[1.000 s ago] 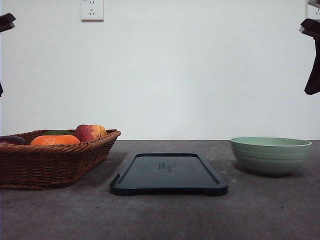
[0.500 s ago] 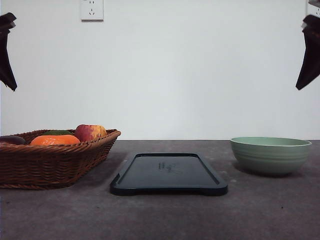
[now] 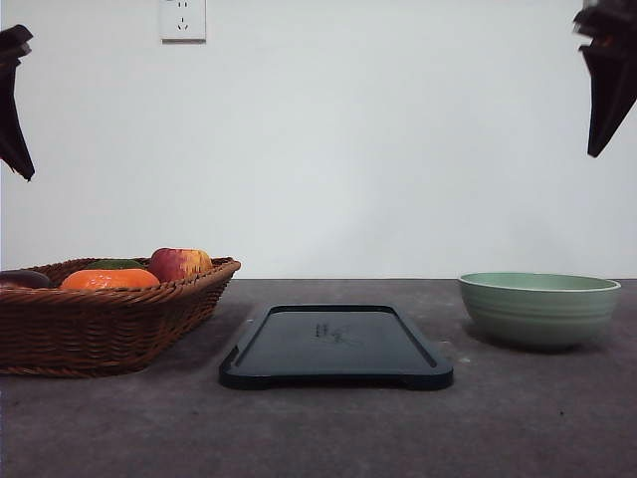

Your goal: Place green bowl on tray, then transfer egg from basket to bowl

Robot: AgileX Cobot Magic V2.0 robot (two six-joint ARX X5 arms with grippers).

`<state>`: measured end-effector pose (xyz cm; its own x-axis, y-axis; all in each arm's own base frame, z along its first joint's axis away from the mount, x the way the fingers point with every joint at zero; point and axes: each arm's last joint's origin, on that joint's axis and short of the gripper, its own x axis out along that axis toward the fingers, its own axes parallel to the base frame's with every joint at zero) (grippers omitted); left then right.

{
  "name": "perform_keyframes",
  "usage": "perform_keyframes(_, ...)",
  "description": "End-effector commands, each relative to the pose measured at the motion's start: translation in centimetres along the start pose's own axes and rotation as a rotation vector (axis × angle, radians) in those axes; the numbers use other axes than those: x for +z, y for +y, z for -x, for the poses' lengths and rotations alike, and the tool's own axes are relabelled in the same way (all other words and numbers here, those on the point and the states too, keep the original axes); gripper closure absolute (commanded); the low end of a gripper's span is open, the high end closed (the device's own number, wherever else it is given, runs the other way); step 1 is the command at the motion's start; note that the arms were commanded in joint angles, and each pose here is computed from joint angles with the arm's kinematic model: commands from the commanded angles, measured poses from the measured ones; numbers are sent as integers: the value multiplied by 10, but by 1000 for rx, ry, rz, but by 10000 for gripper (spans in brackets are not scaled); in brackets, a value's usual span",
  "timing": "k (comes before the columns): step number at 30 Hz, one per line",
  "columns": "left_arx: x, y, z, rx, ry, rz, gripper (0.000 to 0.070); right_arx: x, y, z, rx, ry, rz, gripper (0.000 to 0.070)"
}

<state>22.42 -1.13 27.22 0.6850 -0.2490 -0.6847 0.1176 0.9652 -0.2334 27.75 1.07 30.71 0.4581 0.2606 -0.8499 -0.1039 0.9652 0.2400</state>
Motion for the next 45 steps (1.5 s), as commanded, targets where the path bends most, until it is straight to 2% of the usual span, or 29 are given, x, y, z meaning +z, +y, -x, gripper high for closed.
perform_keyframes(1,7,-2,2,-7,-22,-13,349,11,-2,-7,-4,29,-3,330)
perform_keyframes(7,7,-2,2,-8,-22,-13,349,28,-11,-38,-30,110,-6,330)
perform_keyframes(12,7,-2,2,-7,-23,-13,349,30,-21,-68,-66,183,-19,330)
perform_keyframes(19,7,-2,2,-8,-26,-14,349,32,-31,-102,-66,231,-21,337)
perform_keyframes(25,7,-2,2,-8,-26,-14,349,31,-36,-121,-66,253,-26,521)
perform_keyframes(27,7,-2,2,-8,-26,-14,349,30,-37,-125,-68,266,-28,612)
perform_keyframes(29,7,-2,2,-8,-26,-14,349,31,-37,-126,-73,265,-27,700)
perform_keyframes(38,7,-2,2,-8,-26,-14,349,46,-29,-104,-70,289,-28,700)
perform_keyframes(42,7,-2,2,-8,-26,-14,349,58,-12,-83,-58,310,-5,700)
perform_keyframes(45,7,-2,2,-8,-26,-14,349,67,10,-69,-27,303,29,700)
